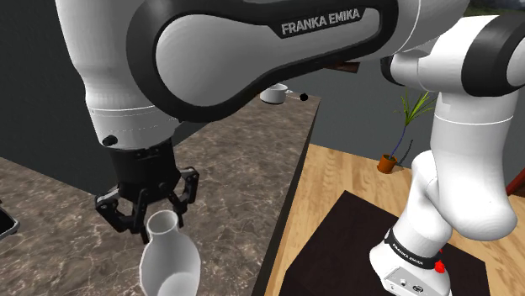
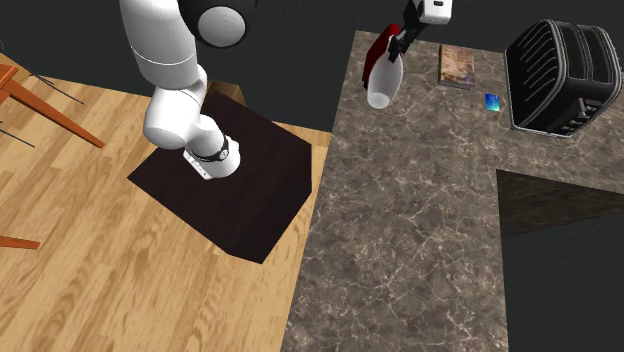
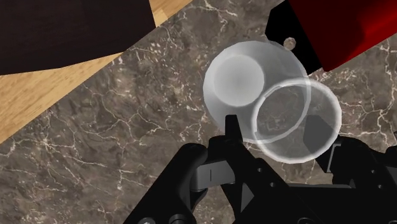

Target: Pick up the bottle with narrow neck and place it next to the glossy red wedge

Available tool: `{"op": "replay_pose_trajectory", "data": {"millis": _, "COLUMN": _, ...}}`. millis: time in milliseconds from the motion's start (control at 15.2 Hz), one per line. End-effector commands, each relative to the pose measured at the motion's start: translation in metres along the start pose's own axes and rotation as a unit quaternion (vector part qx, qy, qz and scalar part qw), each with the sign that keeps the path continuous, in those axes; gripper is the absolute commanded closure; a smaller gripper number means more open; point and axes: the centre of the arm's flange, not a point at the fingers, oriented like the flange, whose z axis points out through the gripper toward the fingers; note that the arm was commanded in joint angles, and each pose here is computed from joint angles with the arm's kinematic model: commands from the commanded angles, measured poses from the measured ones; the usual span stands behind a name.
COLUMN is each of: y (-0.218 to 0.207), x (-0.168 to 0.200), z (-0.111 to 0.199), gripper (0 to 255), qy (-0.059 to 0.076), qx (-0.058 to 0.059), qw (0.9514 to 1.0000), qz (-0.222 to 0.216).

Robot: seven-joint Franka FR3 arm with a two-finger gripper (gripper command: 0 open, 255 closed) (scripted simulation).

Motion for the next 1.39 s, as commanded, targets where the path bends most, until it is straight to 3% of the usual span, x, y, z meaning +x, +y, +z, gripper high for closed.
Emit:
{"op": "replay_pose_trajectory", "data": {"millis": 0, "y": 0.000, "x": 0.001, "z": 0.010, "gripper": 255, "qy": 0.000, "qx": 0.000, "qw": 1.0000, "qz": 0.000}}
{"op": "replay_pose_trajectory", "data": {"millis": 330, "y": -0.001, "x": 0.004, "z": 0.035, "gripper": 255, "qy": 0.000, "qx": 0.000, "qw": 1.0000, "qz": 0.000}}
{"op": "replay_pose_trajectory", "data": {"millis": 858, "y": -0.001, "x": 0.004, "z": 0.035, "gripper": 255, "qy": 0.000, "qx": 0.000, "qw": 1.0000, "qz": 0.000}}
{"op": "replay_pose_trajectory", "data": {"millis": 924, "y": -0.001, "x": 0.004, "z": 0.035, "gripper": 0, "qy": 0.000, "qx": 0.000, "qw": 1.0000, "qz": 0.000}}
{"op": "replay_pose_trajectory", "data": {"millis": 1254, "y": -0.001, "x": 0.004, "z": 0.035, "gripper": 0, "qy": 0.000, "qx": 0.000, "qw": 1.0000, "qz": 0.000}}
{"op": "replay_pose_trajectory", "data": {"millis": 1320, "y": -0.001, "x": 0.004, "z": 0.022, "gripper": 0, "qy": 0.000, "qx": 0.000, "qw": 1.0000, "qz": 0.000}}
